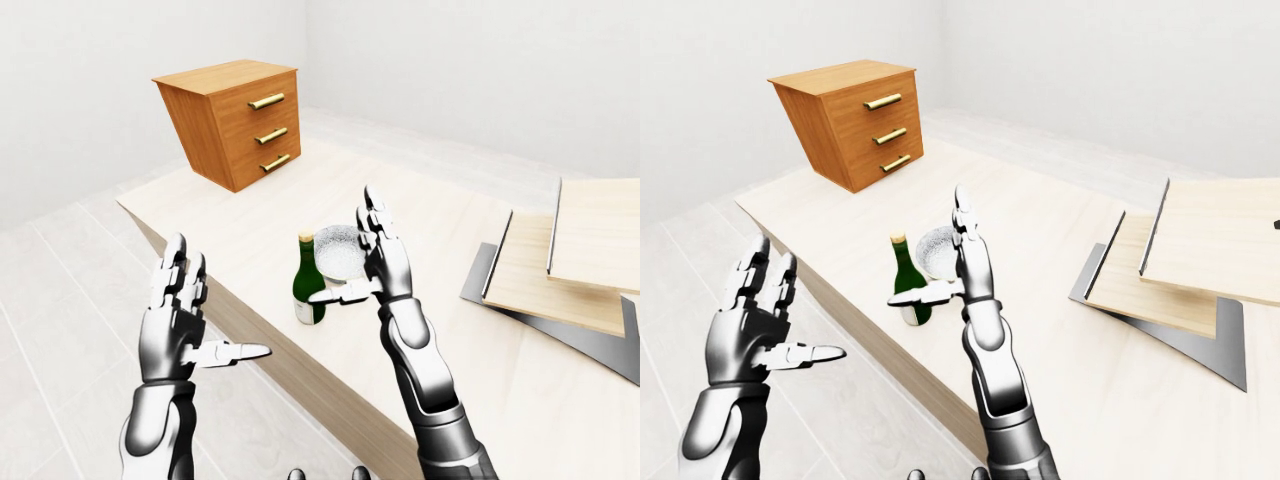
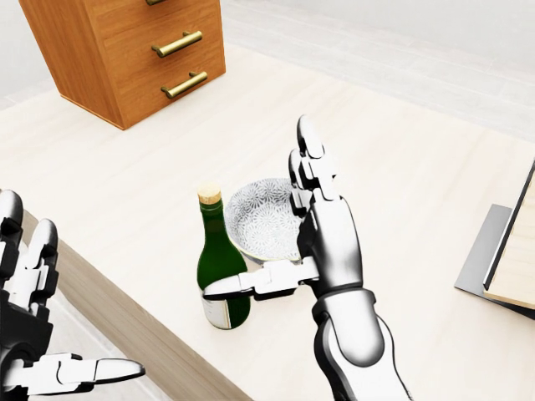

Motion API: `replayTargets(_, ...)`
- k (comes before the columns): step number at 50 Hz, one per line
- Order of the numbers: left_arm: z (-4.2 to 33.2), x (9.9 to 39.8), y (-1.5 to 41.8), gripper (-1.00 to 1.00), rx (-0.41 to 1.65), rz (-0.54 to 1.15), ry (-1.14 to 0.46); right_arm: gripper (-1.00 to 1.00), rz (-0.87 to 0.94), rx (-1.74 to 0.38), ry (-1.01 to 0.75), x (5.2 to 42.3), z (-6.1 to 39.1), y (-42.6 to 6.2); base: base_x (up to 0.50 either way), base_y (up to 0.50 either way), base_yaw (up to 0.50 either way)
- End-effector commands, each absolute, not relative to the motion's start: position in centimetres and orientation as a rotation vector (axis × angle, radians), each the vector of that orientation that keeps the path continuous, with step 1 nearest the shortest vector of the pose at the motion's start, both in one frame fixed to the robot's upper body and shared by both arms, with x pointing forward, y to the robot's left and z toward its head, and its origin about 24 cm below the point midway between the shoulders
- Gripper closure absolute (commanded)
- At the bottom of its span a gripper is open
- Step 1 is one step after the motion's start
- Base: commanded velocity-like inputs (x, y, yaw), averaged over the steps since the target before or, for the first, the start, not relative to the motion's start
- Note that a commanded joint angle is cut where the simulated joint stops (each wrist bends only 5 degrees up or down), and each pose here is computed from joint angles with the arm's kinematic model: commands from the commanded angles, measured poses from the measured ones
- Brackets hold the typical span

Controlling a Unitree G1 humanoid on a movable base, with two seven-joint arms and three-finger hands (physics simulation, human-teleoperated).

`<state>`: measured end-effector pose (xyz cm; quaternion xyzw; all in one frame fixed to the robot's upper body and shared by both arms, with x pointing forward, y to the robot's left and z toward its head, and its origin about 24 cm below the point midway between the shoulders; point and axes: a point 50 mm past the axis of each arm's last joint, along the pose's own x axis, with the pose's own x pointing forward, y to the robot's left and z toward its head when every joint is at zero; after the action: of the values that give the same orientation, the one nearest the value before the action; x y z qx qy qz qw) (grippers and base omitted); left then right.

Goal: Put the wine bottle on the wine rack.

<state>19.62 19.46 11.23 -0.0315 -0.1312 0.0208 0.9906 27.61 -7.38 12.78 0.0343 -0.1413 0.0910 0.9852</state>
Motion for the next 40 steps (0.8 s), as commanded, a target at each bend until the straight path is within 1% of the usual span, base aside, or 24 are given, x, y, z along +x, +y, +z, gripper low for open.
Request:
replayTargets(1,11.3,19.5,19.6,-1.00,-0.061,0.046,-0.267,-1.00,0.204,0.068,-0.290,28.3,13.2,-6.4,0.00,0.00,0.00)
replayTargets(19,10.8,19.8,19.9,-1.00,-0.062,0.048,-0.244,-1.00,0.250,0.063,-0.301,28.7,13.9,-4.7,0.00,0.00,0.00)
replayTargets(28,10.9,19.7,19.9,-1.00,-0.061,0.047,-0.249,-1.00,0.267,0.056,-0.274,28.9,13.3,-3.9,0.00,0.00,0.00)
replayTargets(40,11.2,19.5,20.0,-1.00,-0.056,0.050,-0.262,-1.00,0.274,0.042,-0.198,29.2,11.6,-3.6,0.00,0.00,0.00)
